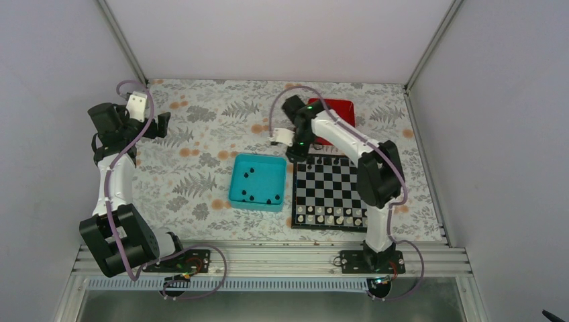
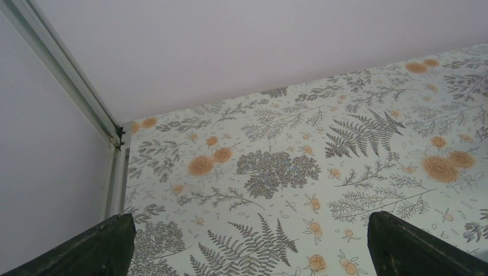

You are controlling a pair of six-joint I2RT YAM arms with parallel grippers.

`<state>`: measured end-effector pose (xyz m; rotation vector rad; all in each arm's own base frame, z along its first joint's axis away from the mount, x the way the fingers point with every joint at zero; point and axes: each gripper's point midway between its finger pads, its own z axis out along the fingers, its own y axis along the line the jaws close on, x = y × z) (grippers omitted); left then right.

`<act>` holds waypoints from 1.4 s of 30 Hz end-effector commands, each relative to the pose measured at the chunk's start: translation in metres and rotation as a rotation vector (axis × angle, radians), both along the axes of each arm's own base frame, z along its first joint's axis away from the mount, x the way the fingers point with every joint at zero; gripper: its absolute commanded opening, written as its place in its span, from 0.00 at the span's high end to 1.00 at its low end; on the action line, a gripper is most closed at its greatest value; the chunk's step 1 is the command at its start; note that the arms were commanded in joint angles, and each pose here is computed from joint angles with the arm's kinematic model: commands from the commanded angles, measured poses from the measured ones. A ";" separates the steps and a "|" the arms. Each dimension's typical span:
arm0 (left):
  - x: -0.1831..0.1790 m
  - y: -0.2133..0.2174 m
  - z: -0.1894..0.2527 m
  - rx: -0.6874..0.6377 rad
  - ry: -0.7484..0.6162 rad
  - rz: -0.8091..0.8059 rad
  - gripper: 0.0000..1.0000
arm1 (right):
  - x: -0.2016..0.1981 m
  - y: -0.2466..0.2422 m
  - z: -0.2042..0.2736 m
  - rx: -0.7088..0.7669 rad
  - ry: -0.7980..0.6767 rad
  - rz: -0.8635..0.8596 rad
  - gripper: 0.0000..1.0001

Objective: Set up the chess pieces on the board
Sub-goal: Place the chess piece on the chessboard, then pick up the chess piece from the storage box.

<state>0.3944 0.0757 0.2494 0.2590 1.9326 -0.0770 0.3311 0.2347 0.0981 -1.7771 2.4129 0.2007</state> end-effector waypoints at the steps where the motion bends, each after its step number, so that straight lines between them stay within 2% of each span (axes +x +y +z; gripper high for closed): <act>1: -0.001 -0.001 0.007 -0.006 -0.024 -0.016 0.00 | -0.013 0.071 0.021 0.058 -0.078 0.143 0.64; 5: -0.002 -0.001 0.008 -0.006 -0.025 -0.016 0.00 | -0.019 0.112 0.016 0.048 -0.087 0.215 0.60; 12: -0.004 -0.001 0.010 -0.008 -0.032 -0.016 0.00 | -0.029 0.145 -0.016 -0.004 -0.063 0.288 0.58; 21: -0.005 0.000 0.014 -0.009 -0.042 -0.018 0.00 | -0.022 0.157 -0.032 0.005 -0.099 0.285 0.56; 42: -0.004 0.001 0.012 -0.020 -0.040 -0.023 0.00 | -0.022 0.170 -0.060 0.019 -0.076 0.301 0.56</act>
